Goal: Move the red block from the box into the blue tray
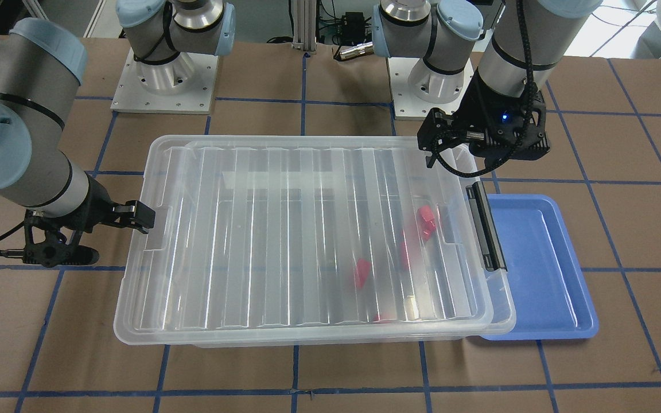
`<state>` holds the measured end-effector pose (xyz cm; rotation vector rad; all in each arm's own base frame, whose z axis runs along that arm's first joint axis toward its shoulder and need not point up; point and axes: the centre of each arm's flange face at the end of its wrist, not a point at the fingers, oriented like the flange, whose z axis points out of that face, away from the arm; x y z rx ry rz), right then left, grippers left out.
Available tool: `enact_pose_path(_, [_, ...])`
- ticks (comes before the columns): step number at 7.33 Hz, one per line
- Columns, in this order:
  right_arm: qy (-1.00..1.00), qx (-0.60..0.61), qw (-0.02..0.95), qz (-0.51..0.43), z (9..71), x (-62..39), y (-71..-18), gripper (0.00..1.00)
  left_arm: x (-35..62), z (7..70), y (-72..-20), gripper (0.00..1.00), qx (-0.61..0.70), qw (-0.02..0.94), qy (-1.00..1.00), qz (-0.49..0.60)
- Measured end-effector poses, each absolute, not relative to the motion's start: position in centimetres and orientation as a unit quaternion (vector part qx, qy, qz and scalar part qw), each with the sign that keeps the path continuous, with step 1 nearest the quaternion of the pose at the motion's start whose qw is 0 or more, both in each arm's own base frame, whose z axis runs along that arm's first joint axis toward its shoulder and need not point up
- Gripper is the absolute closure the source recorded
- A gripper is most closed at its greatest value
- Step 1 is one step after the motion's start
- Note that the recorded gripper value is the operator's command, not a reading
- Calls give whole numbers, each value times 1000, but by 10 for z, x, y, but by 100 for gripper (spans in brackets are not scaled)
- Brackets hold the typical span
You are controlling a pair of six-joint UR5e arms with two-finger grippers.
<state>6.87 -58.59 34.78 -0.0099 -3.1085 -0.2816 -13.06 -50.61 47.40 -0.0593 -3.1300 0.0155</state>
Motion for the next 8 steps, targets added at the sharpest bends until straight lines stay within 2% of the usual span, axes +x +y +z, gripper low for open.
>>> enact_pose_path(8, [-996, -10, 28, -87, 355, -30, -591, 0, -135, 458, -513, 0, -18, 3, -1000, -17])
